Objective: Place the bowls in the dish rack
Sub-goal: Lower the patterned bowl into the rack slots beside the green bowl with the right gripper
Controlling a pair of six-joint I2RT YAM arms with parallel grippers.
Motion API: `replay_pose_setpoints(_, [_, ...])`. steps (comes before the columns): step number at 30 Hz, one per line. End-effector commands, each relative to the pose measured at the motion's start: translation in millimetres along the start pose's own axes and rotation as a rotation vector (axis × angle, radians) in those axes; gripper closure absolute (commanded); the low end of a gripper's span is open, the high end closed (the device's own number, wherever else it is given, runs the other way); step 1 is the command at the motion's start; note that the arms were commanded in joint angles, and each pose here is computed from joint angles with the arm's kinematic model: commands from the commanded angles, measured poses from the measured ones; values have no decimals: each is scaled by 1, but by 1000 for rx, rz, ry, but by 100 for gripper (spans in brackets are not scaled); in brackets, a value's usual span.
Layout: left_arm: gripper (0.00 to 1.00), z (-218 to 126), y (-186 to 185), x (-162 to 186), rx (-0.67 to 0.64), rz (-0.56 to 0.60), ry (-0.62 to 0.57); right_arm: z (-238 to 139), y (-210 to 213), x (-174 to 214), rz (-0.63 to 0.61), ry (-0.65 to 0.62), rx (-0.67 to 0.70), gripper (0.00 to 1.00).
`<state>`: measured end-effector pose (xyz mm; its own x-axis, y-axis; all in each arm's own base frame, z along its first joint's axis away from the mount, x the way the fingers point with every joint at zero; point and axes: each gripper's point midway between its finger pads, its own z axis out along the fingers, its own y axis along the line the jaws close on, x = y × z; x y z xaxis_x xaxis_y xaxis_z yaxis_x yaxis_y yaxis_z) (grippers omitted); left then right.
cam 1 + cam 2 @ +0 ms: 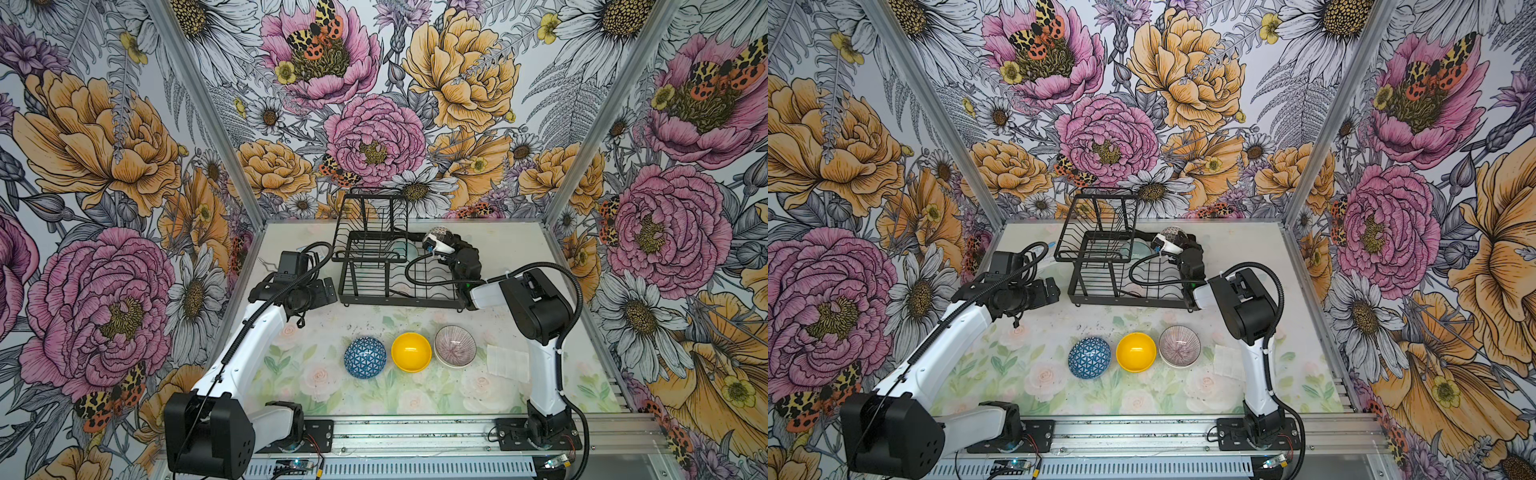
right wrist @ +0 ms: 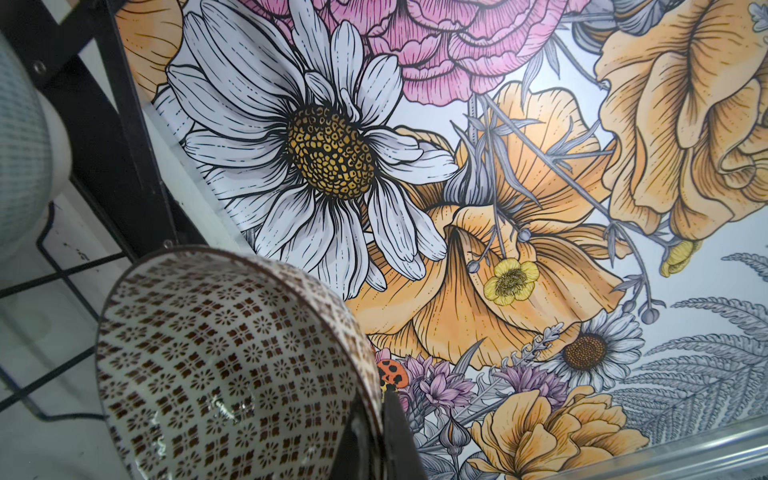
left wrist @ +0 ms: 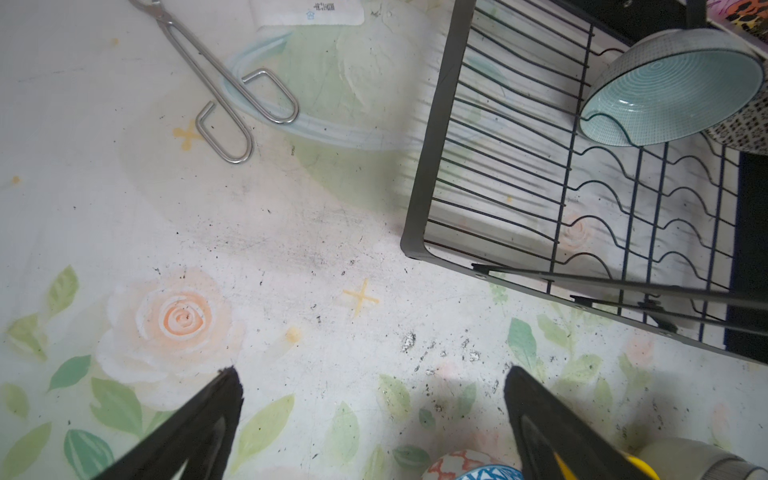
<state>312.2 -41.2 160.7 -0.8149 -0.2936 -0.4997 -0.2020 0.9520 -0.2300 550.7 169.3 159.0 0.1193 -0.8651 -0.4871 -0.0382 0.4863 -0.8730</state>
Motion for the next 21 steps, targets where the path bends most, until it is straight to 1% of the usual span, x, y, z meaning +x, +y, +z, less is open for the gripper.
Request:
replay_pose_setpoints(1, [1, -1, -4, -8, 29, 11, -28, 2, -32, -22, -23, -90, 130, 100])
replay_pose_setpoints(13, [1, -1, -4, -5, 31, 11, -25, 0, -7, -23, -149, -117, 114, 100])
replay_pose_setpoints(21, [1, 0, -3, -3, 31, 12, -21, 0, -1, -23, -168, -122, 130, 100])
